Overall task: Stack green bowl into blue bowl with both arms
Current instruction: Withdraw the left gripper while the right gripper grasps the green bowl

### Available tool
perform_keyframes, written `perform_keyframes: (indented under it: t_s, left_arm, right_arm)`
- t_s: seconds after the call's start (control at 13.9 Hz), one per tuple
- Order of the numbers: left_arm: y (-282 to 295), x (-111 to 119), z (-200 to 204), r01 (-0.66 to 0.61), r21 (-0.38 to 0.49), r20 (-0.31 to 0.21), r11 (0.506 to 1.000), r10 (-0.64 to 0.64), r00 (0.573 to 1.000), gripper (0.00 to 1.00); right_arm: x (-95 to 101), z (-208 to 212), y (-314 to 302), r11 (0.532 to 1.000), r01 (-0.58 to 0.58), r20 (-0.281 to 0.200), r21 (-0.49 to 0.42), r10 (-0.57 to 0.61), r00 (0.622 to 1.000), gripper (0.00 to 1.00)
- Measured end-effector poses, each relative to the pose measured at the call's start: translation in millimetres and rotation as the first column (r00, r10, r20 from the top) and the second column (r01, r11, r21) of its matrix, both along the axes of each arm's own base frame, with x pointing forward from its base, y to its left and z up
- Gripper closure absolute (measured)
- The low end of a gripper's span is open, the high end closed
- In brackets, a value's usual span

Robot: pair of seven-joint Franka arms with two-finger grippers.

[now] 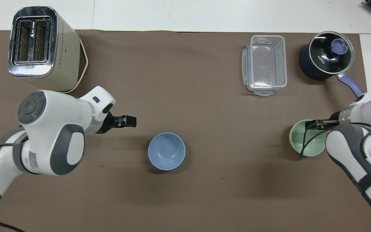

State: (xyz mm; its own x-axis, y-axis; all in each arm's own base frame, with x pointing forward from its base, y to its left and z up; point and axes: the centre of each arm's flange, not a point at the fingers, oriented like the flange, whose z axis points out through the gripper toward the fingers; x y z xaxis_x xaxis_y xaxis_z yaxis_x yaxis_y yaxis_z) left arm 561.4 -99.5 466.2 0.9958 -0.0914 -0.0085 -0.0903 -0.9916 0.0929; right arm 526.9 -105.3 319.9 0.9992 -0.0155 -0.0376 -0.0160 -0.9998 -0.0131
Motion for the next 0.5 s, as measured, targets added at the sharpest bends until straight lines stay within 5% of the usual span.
perform_keyframes:
  t_s: [0.5]
  left_arm:
    - [37.6,-1.2,111.5,0.067,0.101,-0.049,0.993,-0.062,0.997,0.00]
  right_arm:
    - [-3.7,-1.0,-6.6,0.999,-0.054,-0.005,0.003,0.054,0.999,0.83]
